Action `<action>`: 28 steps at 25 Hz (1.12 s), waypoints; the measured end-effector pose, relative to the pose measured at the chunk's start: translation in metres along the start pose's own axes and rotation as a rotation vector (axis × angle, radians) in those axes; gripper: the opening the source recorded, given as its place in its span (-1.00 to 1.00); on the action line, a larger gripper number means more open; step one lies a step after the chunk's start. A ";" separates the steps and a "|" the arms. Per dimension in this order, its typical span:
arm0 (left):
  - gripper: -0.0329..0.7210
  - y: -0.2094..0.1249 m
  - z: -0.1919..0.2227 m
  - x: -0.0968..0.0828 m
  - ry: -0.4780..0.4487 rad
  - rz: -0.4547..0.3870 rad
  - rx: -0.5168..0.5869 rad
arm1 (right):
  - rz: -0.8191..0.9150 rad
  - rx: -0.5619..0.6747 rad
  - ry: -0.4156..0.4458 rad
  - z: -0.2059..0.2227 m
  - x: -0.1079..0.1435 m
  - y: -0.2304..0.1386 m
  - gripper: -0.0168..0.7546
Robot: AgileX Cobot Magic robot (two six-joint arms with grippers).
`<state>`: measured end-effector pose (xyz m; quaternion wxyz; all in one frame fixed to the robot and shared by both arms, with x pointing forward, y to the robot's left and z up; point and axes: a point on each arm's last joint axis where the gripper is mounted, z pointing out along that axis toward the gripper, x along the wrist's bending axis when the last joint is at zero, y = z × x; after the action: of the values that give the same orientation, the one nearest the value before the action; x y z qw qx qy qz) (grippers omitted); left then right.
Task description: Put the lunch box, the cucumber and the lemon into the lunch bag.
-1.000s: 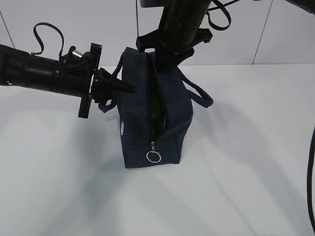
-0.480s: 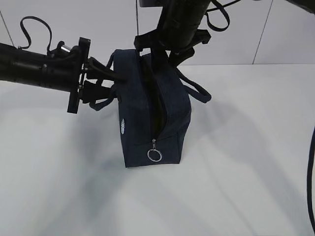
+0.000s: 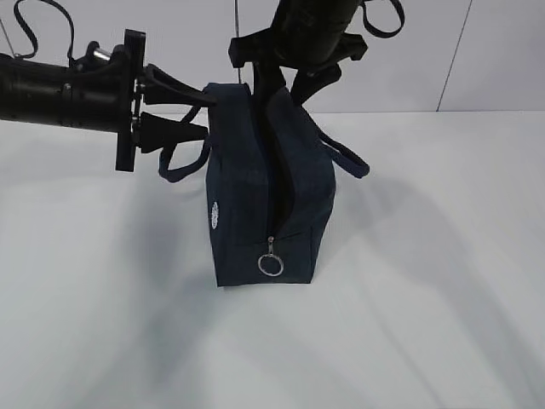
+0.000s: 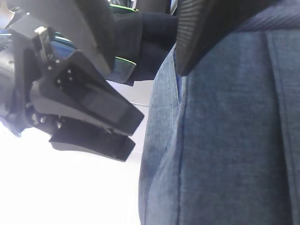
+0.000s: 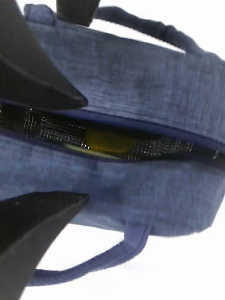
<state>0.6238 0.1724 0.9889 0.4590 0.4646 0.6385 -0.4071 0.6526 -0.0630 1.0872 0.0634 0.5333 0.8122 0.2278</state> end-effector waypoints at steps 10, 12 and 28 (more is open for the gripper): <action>-0.10 -0.001 -0.004 -0.008 -0.021 0.003 -0.012 | -0.015 -0.010 -0.039 -0.003 -0.003 0.001 0.14; -0.10 -0.001 -0.009 -0.013 -0.025 0.013 -0.022 | -0.017 -0.022 -0.041 -0.009 -0.003 0.001 0.14; -0.27 -0.039 -0.087 -0.057 0.337 0.398 -0.019 | -0.070 -0.132 -0.047 -0.101 0.003 -0.021 0.14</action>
<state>0.5761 0.2330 1.0686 0.4215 0.6380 0.6059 -0.2196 0.5991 -0.0980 1.1684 0.1252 0.5045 0.8118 0.2661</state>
